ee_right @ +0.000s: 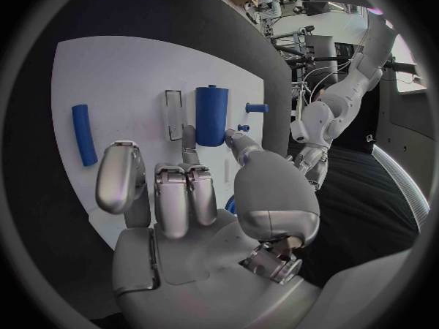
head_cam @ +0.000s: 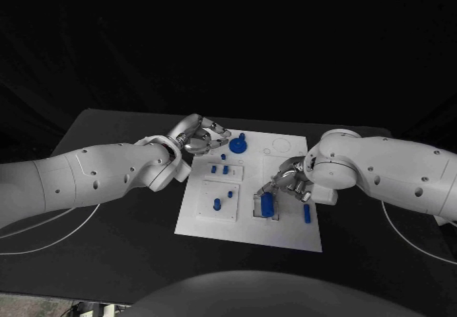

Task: Assemble the parts on the task board

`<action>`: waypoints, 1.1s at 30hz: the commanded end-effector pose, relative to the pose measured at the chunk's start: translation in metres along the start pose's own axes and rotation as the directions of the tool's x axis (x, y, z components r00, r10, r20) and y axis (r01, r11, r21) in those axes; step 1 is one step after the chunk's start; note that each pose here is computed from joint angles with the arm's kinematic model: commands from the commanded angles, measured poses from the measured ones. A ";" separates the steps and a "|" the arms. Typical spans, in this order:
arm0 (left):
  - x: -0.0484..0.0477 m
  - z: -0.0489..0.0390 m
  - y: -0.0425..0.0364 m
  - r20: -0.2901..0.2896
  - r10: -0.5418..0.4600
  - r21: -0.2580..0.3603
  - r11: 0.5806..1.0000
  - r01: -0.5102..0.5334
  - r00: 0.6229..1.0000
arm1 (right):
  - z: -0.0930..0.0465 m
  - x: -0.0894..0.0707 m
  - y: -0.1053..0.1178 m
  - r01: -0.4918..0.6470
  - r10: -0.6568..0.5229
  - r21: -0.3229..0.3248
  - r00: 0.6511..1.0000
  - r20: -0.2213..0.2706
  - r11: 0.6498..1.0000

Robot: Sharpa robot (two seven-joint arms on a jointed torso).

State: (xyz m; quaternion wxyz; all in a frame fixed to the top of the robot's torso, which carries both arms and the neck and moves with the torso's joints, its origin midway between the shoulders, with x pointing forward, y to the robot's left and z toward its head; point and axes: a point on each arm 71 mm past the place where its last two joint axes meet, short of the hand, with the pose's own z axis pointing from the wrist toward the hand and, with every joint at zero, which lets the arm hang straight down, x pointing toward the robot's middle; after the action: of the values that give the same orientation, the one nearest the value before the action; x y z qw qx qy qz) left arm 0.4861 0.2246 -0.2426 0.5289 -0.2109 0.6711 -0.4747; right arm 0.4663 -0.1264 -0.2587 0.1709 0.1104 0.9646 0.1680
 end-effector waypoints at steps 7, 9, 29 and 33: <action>0.0030 0.0008 -0.0011 -0.024 -0.008 0.005 1.000 0.008 1.000 | 0.002 0.003 0.001 0.017 -0.017 0.003 1.000 -0.001 1.000; 0.0031 0.0007 -0.0010 -0.025 -0.007 0.004 1.000 0.007 1.000 | 0.003 0.003 0.000 0.017 -0.017 0.004 1.000 -0.001 1.000; 0.0027 0.0004 0.0008 -0.028 -0.005 -0.003 1.000 0.005 1.000 | 0.003 0.002 -0.004 0.010 -0.010 0.004 1.000 0.007 1.000; 0.0027 0.0003 0.0009 -0.029 -0.005 -0.004 1.000 0.005 1.000 | 0.002 0.002 -0.005 -0.005 0.006 -0.003 1.000 0.008 1.000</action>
State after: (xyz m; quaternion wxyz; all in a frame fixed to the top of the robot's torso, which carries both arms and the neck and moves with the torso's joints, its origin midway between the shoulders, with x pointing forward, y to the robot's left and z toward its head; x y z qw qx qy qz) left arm 0.4864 0.2251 -0.2445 0.5242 -0.2107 0.6761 -0.4729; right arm 0.4650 -0.1305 -0.2626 0.1735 0.1142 0.9642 0.1650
